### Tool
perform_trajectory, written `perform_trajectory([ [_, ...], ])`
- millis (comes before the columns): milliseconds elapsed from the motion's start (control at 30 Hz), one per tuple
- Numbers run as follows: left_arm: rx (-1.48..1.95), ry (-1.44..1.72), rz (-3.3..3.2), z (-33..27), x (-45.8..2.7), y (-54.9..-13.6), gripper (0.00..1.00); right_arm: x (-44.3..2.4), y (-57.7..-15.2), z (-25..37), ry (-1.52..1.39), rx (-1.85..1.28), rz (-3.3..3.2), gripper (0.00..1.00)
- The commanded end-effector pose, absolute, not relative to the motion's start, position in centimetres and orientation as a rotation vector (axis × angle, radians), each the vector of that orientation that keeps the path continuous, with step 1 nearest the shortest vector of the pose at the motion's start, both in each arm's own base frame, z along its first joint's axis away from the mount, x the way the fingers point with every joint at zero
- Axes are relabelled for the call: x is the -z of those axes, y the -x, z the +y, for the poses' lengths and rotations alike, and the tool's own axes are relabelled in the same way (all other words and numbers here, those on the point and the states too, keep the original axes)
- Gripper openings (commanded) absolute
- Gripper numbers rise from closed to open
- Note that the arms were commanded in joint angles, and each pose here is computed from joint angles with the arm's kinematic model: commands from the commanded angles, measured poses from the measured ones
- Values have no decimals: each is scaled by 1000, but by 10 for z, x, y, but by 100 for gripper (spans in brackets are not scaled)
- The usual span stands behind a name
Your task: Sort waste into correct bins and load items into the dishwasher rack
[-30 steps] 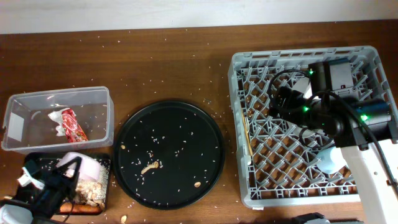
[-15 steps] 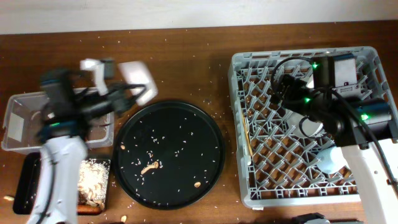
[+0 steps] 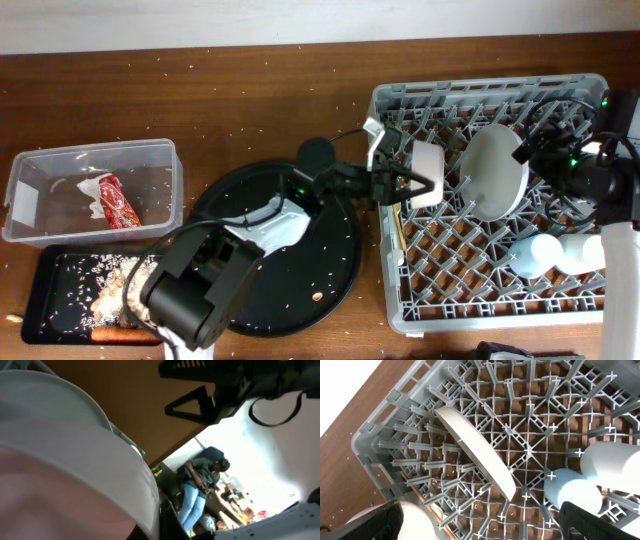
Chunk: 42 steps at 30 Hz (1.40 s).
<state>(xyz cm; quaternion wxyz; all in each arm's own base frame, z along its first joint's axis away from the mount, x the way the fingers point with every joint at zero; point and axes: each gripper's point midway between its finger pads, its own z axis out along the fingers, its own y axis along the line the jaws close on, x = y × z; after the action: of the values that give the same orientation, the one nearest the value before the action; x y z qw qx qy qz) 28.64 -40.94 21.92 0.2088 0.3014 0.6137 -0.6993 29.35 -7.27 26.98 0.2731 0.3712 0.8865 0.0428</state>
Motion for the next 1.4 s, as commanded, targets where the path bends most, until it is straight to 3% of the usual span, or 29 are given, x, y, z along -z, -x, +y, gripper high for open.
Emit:
perform_trajectory([
  [0, 1995, -739, 1785, -422, -205, -295, 2, -270, -290, -73, -1017, -123, 2386, 98],
  [233, 1985, -663, 1858, -425, -177, -305, 16, -264, -280, -70, -1037, -115, 2430, 98],
  [333, 1991, -627, 1893, -426, -167, -308, 14, -263, -277, -69, -1042, -112, 2442, 98],
  [367, 2003, -625, 1871, -426, -173, -309, 11, -263, -277, -69, -1042, -112, 2443, 98],
  [400, 2032, -620, 1821, -427, -187, -310, 0, -263, -277, -69, -1042, -112, 2443, 98],
  [467, 2069, -619, 1748, -428, -209, -311, 0, -263, -277, -69, -1042, -112, 2443, 98],
  [600, 2124, -317, 1777, -432, -225, -338, 0, -262, -276, -69, -1043, -111, 2447, 98],
  [833, 2086, 46, 2055, -437, -178, -359, 0, -260, -272, -68, -1051, -108, 2465, 98],
  [867, 2105, 95, 2066, -437, -178, -360, 3, -260, -271, -68, -1053, -107, 2468, 98],
  [933, 2134, 197, 2074, -435, -179, -365, 20, -259, -270, -68, -1054, -107, 2472, 98],
  [967, 2136, 200, 2056, -434, -182, -367, 49, -259, -270, -67, -1056, -106, 2474, 98],
  [1000, 2137, 197, 2054, -431, -182, -369, 99, -258, -269, -67, -1057, -105, 2478, 98],
  [1067, 2151, 157, 2072, -422, -182, -371, 99, -257, -267, -65, -993, -102, 2516, 98],
  [1233, 2024, -49, 2054, -377, -192, -393, 99, -285, -279, -6, -428, -462, 2533, 98],
  [1367, 1552, -114, 2157, -309, -211, -412, 99, -340, -270, 24, -154, -563, 2328, 98],
])
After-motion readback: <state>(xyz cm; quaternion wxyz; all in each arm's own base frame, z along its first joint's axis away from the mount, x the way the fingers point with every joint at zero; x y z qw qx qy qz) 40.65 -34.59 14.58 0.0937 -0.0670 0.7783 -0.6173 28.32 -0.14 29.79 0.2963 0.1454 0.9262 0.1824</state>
